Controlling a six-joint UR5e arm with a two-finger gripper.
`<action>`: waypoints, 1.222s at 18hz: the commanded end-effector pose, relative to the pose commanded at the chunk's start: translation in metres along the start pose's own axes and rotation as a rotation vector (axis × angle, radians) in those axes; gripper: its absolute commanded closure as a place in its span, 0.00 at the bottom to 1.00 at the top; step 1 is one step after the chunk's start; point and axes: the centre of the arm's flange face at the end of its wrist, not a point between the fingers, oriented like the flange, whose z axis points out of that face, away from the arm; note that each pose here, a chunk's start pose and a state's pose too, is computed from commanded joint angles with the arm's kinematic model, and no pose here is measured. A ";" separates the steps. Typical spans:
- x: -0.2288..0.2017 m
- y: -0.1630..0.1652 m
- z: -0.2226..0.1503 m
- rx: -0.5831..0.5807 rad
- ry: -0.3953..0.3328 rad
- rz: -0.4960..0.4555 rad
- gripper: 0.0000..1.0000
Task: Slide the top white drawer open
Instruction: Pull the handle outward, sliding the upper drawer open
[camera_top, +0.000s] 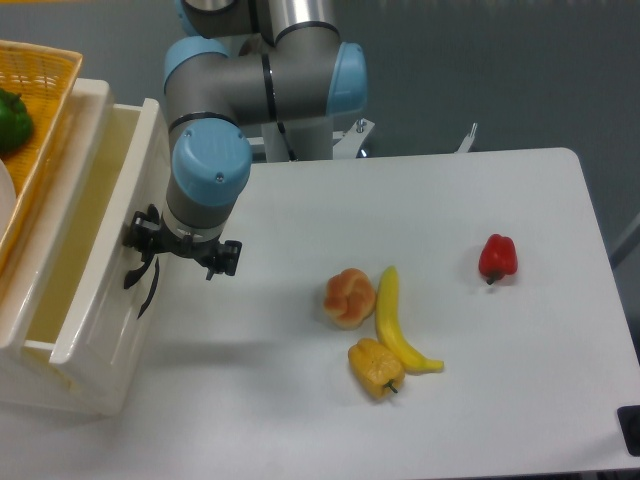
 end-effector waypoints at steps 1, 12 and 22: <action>-0.002 0.001 -0.002 0.002 -0.002 0.005 0.00; -0.028 0.005 -0.013 -0.005 -0.053 0.055 0.00; -0.054 0.010 -0.025 0.001 -0.073 0.036 0.00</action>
